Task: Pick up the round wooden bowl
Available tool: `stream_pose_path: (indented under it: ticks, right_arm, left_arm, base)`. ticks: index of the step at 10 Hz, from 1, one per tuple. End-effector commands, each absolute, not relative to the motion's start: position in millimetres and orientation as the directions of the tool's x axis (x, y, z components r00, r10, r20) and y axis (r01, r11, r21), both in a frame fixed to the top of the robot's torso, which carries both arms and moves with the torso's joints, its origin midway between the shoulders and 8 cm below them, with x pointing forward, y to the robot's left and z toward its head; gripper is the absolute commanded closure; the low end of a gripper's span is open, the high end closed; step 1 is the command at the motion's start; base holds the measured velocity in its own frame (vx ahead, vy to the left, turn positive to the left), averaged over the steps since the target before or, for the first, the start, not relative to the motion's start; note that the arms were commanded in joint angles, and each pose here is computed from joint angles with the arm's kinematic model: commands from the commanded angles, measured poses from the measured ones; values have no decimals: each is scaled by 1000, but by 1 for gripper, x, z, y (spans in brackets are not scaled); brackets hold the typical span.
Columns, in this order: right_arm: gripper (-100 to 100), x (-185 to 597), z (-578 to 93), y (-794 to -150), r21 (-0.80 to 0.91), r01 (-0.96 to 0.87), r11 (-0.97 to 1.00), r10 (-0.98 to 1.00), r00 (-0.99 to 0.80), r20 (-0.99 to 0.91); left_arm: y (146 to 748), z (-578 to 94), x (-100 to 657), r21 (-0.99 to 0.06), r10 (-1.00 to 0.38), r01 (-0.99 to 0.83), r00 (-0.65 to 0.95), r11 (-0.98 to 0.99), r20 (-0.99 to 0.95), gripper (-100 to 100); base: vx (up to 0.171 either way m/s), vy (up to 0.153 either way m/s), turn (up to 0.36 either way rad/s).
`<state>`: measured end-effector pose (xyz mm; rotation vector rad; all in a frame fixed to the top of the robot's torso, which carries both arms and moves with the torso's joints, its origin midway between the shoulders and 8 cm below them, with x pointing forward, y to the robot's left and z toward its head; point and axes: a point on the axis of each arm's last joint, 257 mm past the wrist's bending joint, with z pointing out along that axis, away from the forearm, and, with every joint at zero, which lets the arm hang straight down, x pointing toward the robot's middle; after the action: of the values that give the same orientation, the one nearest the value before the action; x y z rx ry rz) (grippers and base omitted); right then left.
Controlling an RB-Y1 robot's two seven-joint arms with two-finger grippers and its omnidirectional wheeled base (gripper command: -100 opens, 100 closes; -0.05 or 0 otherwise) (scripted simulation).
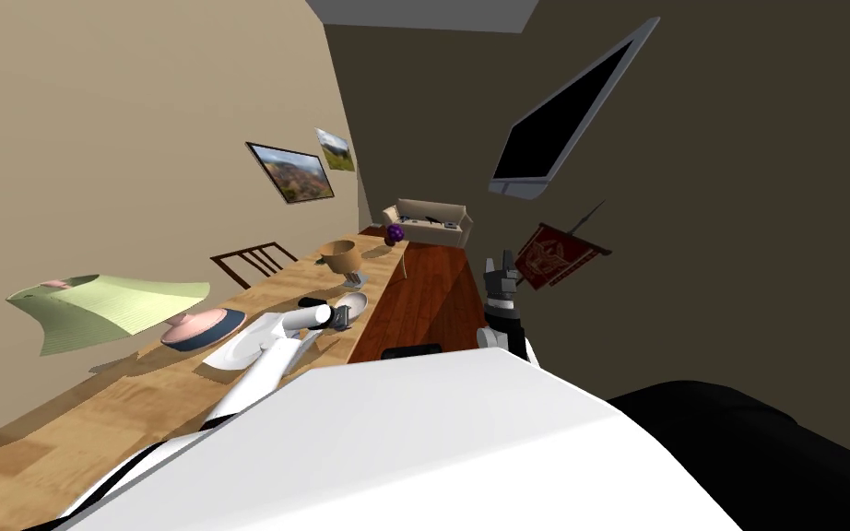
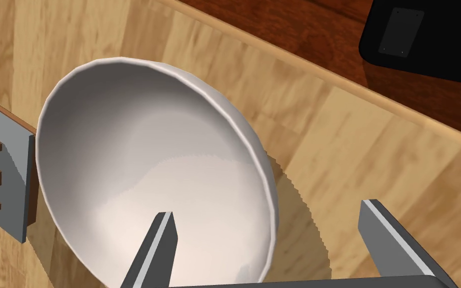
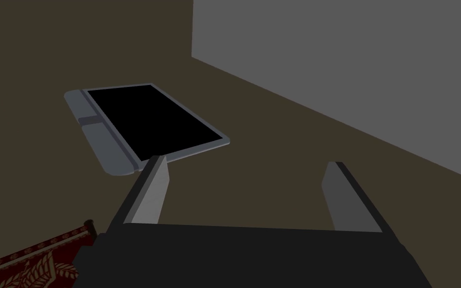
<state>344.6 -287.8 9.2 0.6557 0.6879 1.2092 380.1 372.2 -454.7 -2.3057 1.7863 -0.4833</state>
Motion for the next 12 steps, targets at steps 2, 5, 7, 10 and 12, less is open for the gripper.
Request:
stream_pose_path:
  ticks: [2, 5, 7, 10, 12]
  right_arm:
    - [0, 345, 9, -288, 766, -601, 226, 970, 209, -123]
    - [0, 345, 9, -288, 766, -601, 226, 970, 209, -123]
    - [0, 345, 9, -288, 766, -601, 226, 970, 209, -123]
    - [0, 345, 9, -288, 766, -601, 226, 970, 209, -123]
    - [0, 345, 9, -288, 766, -601, 226, 970, 209, -123]
  left_arm:
    - [369, -463, 378, -341, -964, -903, 225, -261, 142, -100]
    - [368, -470, 375, -340, -963, -903, 228, -264, 142, -100]
    - [368, -470, 375, -342, -963, -902, 227, -263, 142, 100]
    - [368, -471, 374, -341, -964, -903, 227, -262, 141, 100]
    - [370, -461, 379, -341, -964, -903, 225, -261, 142, 100]
  base:
    - [16, 8, -10]
    - [29, 18, -11]
    - [0, 0, 0]
    - [0, 0, 0]
    - [-10, -8, 11]
